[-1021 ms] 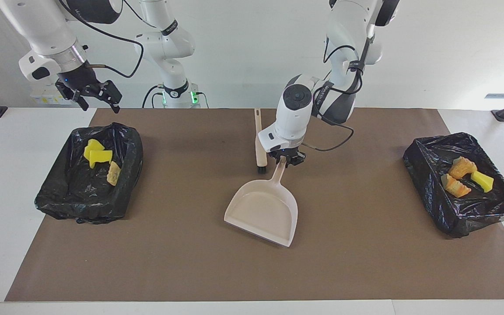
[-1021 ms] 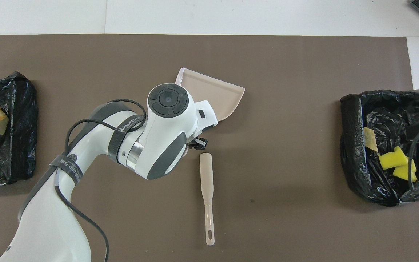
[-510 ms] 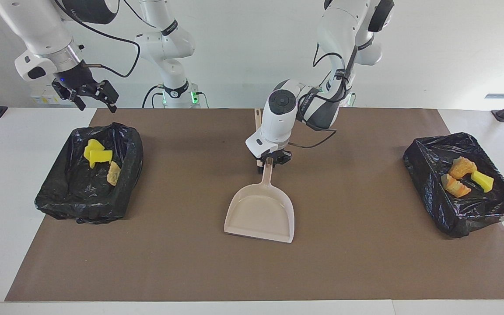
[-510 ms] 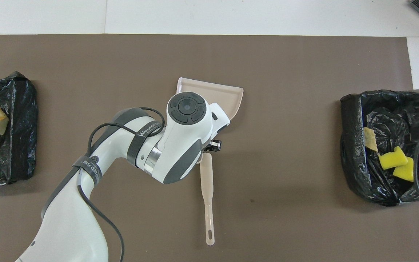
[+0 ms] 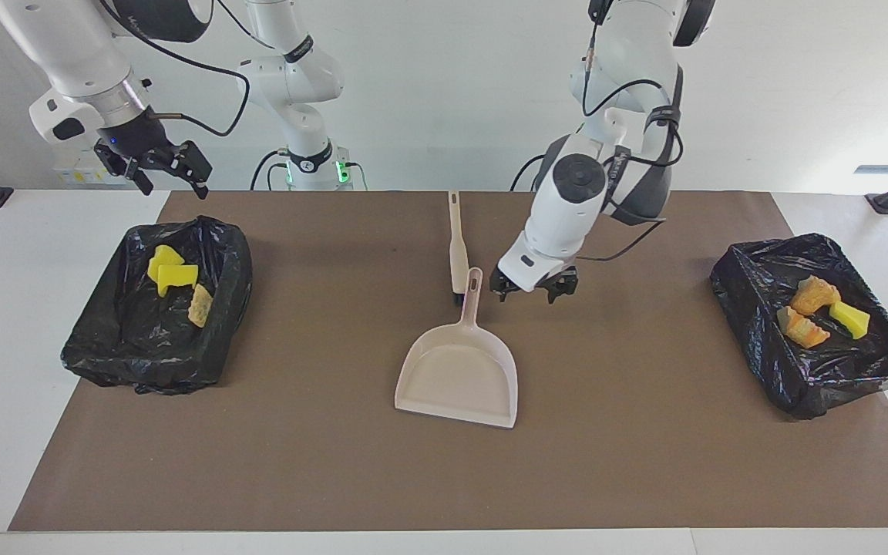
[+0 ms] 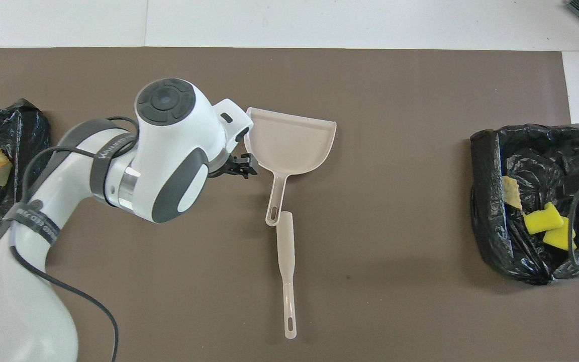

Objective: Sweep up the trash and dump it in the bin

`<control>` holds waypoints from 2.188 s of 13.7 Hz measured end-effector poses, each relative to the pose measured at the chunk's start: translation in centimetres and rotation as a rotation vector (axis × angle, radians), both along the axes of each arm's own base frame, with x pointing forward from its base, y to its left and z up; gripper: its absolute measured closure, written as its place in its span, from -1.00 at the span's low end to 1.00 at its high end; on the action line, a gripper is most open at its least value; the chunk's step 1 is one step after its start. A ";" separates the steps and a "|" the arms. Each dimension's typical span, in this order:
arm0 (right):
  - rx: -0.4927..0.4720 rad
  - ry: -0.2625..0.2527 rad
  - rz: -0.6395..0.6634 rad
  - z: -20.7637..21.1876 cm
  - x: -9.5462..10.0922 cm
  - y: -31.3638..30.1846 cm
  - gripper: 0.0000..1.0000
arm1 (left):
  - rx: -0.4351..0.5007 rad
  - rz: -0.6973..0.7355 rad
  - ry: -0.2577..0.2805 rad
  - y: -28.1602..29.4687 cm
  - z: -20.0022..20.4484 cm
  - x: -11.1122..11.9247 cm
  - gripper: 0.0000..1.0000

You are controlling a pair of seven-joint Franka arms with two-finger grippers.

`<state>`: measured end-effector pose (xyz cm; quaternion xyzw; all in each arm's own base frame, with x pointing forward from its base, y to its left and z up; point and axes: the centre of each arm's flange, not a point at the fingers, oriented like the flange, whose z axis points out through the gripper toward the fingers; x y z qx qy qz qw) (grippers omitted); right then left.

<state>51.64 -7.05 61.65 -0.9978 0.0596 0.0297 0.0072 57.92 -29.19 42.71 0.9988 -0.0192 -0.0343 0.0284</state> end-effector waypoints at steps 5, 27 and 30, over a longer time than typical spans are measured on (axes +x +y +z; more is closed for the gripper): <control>0.000 0.000 0.004 0.0 0.0 0.2 -1.00 | -0.015 0.068 -0.047 9.0 2.7 3.3 -1.00; 0.005 0.036 0.002 -0.5 -0.5 0.2 -1.00 | 0.035 -0.044 -0.087 29.0 17.2 -0.9 -1.00; 0.005 0.036 0.002 -0.5 -0.5 0.2 -1.00 | 0.034 -0.043 -0.061 29.0 19.3 -3.1 -1.00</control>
